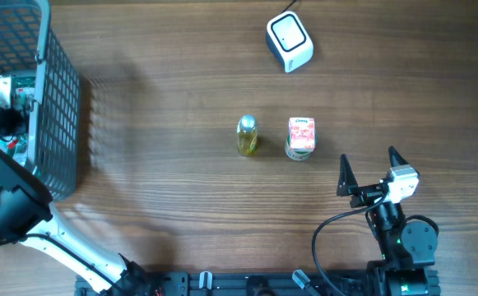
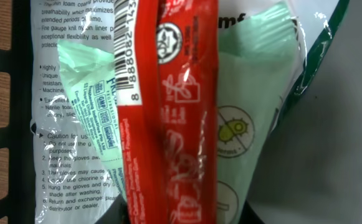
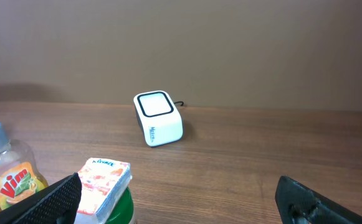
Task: Scan the item barcode
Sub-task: 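Reach the left gripper into the basket and grasp the green-red packaged items, then carry the packaged items to the scanner and place them left of the bottle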
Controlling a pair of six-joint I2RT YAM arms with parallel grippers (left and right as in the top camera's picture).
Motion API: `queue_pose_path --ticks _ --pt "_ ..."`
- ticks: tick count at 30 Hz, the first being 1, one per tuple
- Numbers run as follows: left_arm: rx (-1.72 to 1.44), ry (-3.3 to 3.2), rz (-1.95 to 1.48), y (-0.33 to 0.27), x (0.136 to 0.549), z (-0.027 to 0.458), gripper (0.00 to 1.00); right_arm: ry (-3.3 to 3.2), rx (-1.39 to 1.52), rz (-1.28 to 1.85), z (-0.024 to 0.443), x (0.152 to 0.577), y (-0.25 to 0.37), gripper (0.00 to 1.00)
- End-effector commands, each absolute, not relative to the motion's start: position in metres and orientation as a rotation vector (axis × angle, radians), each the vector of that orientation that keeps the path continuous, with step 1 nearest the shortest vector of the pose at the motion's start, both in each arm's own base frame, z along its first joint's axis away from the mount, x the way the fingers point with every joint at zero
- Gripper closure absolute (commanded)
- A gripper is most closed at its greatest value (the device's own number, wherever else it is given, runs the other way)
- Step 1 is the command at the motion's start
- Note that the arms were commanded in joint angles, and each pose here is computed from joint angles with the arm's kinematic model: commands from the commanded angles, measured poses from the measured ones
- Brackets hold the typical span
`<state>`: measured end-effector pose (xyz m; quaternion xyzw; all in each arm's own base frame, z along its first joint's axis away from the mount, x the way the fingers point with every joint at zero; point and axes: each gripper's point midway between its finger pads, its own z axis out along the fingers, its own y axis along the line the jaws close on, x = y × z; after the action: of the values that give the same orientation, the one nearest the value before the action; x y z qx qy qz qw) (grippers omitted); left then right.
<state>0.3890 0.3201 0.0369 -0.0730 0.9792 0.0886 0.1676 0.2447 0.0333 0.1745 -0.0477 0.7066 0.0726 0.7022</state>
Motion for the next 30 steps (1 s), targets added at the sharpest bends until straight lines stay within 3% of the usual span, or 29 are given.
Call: queue_pose_path --ticks 1,4,10,16,20,23,27,30 --pt "-0.195 2.755 0.144 0.307 0.397 0.034 0.95 1.562 -0.111 0.152 0.177 0.244 0.032 0.00" --pt "-0.223 2.625 0.124 0.304 0.415 0.083 0.96 1.562 -0.111 0.152 0.176 0.244 0.032 0.00" --pt "-0.268 2.271 0.298 0.297 0.412 0.256 0.96 1.562 -0.111 0.152 0.177 0.244 0.032 0.00" --pt "-0.181 1.882 0.331 0.213 0.389 0.422 0.96 1.562 -0.111 0.152 0.176 0.244 0.032 0.00" --pt "-0.106 1.805 0.259 0.136 0.381 0.460 0.96 1.562 -0.111 0.152 0.177 0.244 0.032 0.00" --pt "-0.127 1.821 0.188 0.088 0.376 0.462 0.96 1.562 -0.111 0.153 0.177 0.244 0.033 0.00" --pt "-0.086 1.992 0.024 0.027 0.374 0.421 0.96 1.562 -0.111 0.152 0.177 0.244 0.032 0.00" --pt "-0.050 2.225 -0.090 -0.017 0.375 0.361 0.96 1.562 -0.111 0.152 0.177 0.244 0.032 0.00"
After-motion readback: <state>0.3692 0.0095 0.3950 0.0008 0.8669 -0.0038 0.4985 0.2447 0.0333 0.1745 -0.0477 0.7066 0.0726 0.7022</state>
